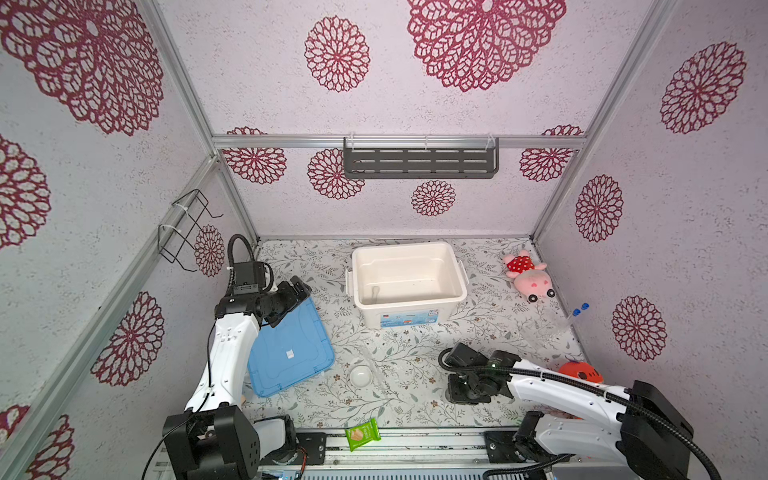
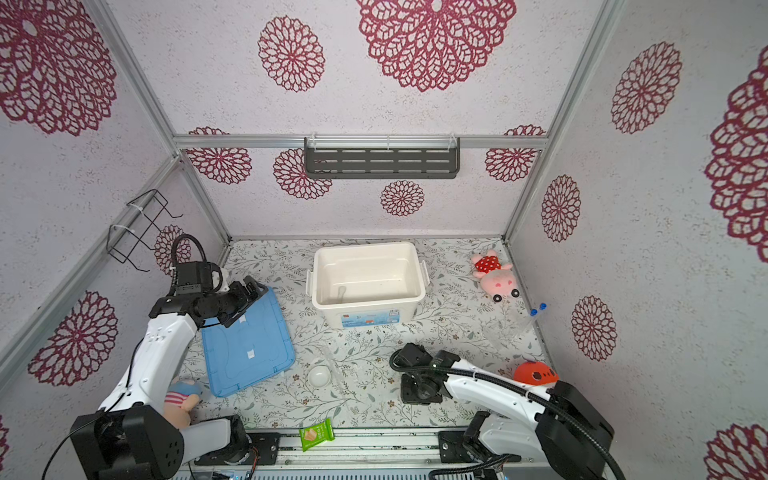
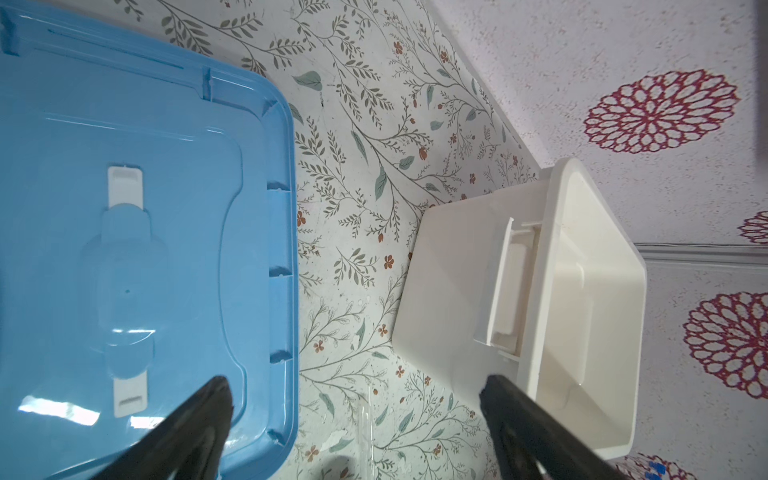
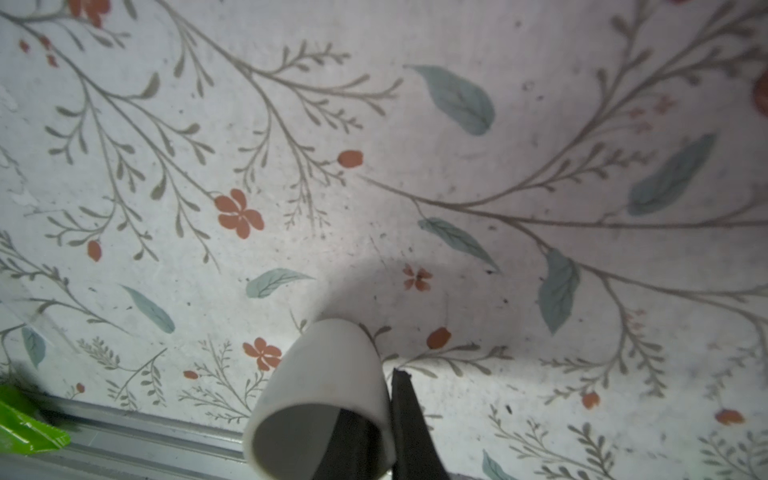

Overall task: Organize the chemistry lab equipment
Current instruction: 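Lower the right gripper onto the small white mortar cup and grasp it, then carry the mortar cup with the right gripper into the white bin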

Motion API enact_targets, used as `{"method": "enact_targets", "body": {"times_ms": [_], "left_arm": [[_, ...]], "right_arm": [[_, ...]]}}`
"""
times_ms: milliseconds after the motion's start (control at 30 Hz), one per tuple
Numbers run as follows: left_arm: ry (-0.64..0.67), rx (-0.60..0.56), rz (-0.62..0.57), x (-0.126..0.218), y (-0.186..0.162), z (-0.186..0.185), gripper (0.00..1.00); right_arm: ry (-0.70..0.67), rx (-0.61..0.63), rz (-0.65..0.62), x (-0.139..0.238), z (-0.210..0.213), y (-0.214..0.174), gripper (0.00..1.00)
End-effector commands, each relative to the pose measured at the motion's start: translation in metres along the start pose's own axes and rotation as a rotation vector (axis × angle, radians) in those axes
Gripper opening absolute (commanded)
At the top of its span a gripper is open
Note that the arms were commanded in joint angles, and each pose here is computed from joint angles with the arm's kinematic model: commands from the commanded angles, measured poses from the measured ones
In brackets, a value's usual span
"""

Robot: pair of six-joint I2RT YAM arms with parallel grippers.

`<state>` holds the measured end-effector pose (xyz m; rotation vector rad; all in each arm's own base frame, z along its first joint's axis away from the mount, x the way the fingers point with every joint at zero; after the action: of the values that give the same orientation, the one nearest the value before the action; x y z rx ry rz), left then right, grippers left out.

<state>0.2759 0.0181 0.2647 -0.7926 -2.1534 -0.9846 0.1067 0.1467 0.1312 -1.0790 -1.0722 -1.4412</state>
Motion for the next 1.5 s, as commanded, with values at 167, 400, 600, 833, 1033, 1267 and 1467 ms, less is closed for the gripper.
{"method": "enact_targets", "body": {"times_ms": [167,400,600,833,1033,1267,1467], "left_arm": [[-0.002,-0.019,-0.016,0.007,0.01,-0.005,0.98],[-0.026,0.019,0.001,0.007,0.007,-0.006,0.98],[-0.028,0.03,0.093,-0.001,-0.009,0.001,0.98],[-0.015,0.044,0.143,-0.002,-0.025,0.008,0.98],[-0.012,0.034,0.179,-0.012,-0.03,0.011,0.99],[0.014,0.031,0.176,-0.015,-0.033,0.015,0.99],[0.029,0.016,0.189,-0.016,-0.031,0.015,0.99]], "right_arm": [[0.021,-0.041,-0.416,0.085,0.01,0.035,0.0],[0.029,0.228,-0.609,0.161,0.049,0.115,0.0],[0.051,0.386,-0.531,0.164,0.078,0.188,0.0],[-0.144,0.556,-0.445,0.124,0.102,0.254,0.0],[-0.178,0.611,-0.295,0.093,0.118,0.293,0.0],[-0.289,0.512,-0.202,0.054,0.123,0.316,0.05],[-0.286,0.556,-0.133,0.027,0.122,0.317,0.08]]}}
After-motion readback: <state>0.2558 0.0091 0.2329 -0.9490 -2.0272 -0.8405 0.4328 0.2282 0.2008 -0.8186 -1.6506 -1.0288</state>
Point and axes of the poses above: each gripper's point midway between its finger pads, its own x axis back along the fingers, its own z axis along the line the jaws close on, y = z × x, the point moved 10 cm from there along x, back along the fingers, and after that the axes turned 6 degrees about -x, right-handed, at the moved point
